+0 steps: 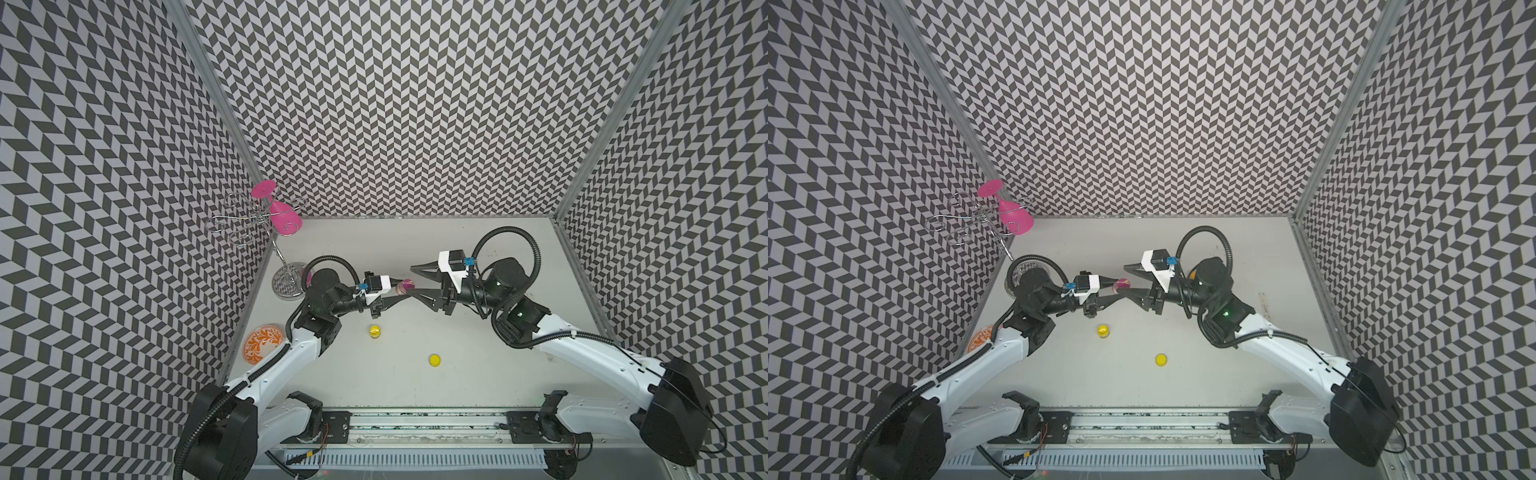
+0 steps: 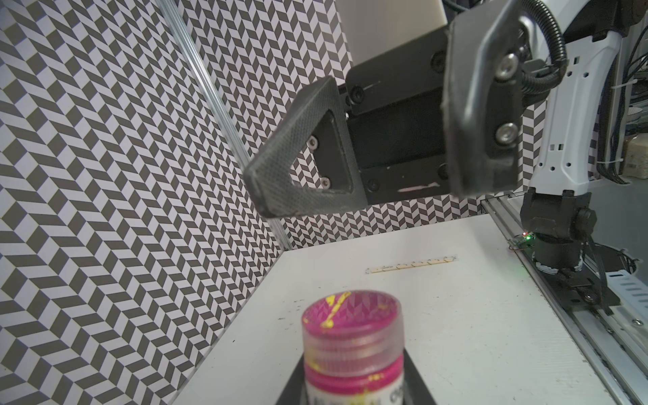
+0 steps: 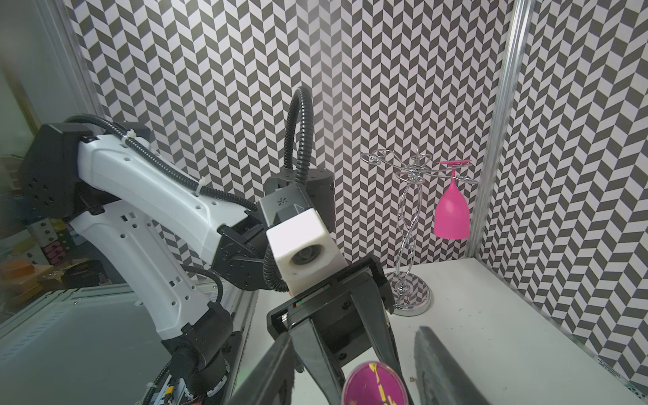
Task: Close the paint jar lid
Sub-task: Screw the lid onto the paint jar.
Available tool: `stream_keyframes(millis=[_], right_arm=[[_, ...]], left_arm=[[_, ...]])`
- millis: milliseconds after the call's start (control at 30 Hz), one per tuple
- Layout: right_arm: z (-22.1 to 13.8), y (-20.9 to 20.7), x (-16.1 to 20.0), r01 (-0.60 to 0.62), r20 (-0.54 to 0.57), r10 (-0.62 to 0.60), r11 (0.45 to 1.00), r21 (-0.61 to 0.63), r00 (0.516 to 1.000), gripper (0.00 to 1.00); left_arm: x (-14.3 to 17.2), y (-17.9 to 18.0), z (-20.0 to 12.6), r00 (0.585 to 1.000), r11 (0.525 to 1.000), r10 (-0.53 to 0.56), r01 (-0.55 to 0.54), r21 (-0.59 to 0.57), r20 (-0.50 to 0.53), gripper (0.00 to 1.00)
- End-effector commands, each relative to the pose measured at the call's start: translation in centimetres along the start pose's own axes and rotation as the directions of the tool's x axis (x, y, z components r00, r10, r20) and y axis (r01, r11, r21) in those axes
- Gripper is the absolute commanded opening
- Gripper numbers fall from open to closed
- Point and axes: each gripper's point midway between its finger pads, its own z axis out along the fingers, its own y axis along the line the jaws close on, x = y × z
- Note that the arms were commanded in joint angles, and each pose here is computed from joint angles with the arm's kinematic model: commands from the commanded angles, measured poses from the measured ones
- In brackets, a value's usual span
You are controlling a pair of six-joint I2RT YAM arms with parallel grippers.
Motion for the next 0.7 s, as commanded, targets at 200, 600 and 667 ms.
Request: stream_keyframes(millis=[200, 600, 667], right_arm=[[0.6, 0.4, 0.3, 0.004, 0.005, -0.004, 0.998, -0.057, 1.0, 0.54], [1.4, 0.2, 1.6, -0.02, -0.017, 0.019, 0.996, -0.089, 1.0, 0.49], [1.5, 0.2, 1.6, -0.024, -0.017, 0.023, 0.996, -0.089, 1.0, 0.44]], left_arm=[[-1.6, 0.4, -0.1, 0.999, 0.999, 0.047, -0.047, 0.0, 0.027, 0.22], [-1.7, 0.2, -0.1, 0.998, 0.999, 0.045, -0.045, 0.008, 0.037, 0.22], [-1.7, 0.2, -0.1, 0.998, 0.999, 0.043, -0.044, 0.008, 0.036, 0.22]])
